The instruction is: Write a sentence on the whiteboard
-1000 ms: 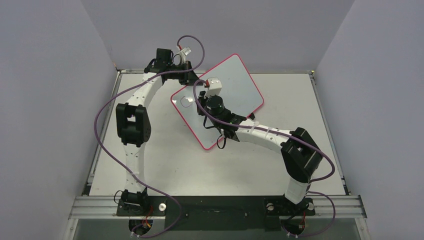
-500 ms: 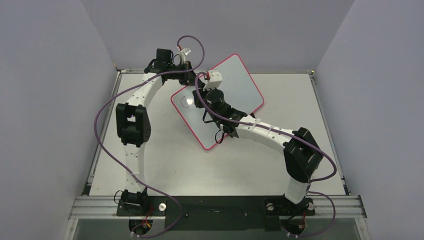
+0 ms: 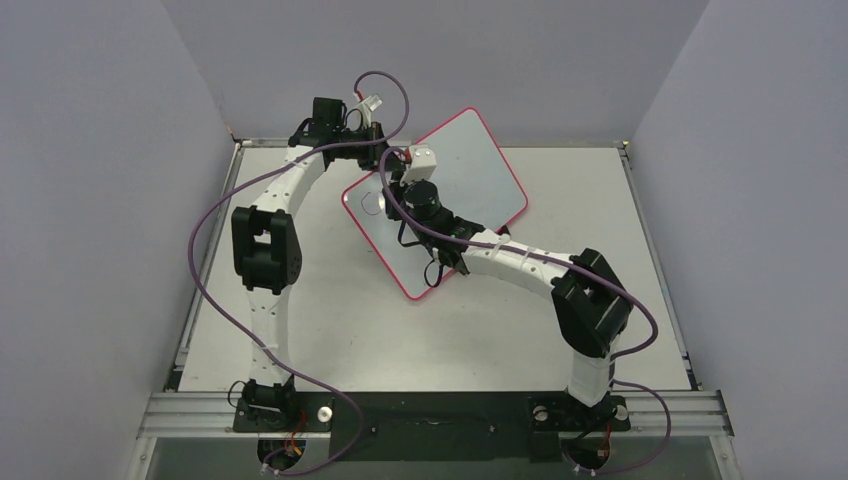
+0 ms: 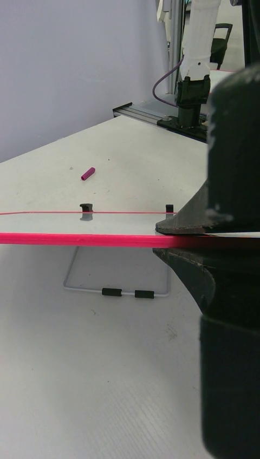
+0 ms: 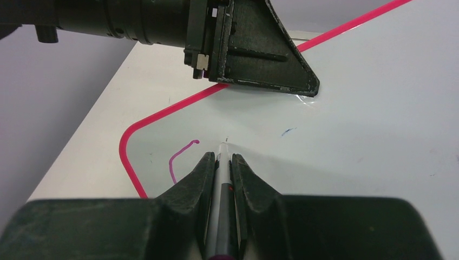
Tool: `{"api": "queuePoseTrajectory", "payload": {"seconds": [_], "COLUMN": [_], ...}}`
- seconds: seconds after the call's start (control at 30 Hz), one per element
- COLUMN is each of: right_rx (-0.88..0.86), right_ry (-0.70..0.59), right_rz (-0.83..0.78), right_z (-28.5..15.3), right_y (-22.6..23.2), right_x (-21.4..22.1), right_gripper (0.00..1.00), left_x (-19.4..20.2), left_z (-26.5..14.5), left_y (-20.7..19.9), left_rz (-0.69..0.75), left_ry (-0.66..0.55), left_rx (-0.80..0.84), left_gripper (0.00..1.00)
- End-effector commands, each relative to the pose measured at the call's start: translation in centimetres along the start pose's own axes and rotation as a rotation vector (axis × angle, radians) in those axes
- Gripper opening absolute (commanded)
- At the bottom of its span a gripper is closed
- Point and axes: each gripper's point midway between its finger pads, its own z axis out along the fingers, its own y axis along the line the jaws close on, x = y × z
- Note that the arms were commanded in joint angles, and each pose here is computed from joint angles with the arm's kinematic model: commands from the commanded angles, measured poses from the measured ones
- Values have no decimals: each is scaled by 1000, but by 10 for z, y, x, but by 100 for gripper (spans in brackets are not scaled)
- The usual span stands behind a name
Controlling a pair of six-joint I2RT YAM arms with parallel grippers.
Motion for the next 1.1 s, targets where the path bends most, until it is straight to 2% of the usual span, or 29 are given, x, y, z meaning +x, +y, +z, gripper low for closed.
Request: {"api": "queuePoseTrajectory", "payload": {"seconds": [0.0,0.3,0.63,1.07], "right_rx": [-22,-34,-42,34], "right_ry": [-57,-30,30,49], "right_rz": [31,24,9,-6], "right_z": [4,3,-7,-21], "right_y": [9,10,8,-16], "right_x": [-27,-15,17,33], "right_gripper": [0,0,0,0], "left_x": [-3,-2,-3,-3], "left_z": [3,3,4,2], "left_y": [-13,-13,-13,-13], "left_rz": [113,113,113,114], "left_ry": [-15,-15,-17,-19], "left_rx": [-23,-23,-22,-23], "left_gripper": [0,0,0,0]}}
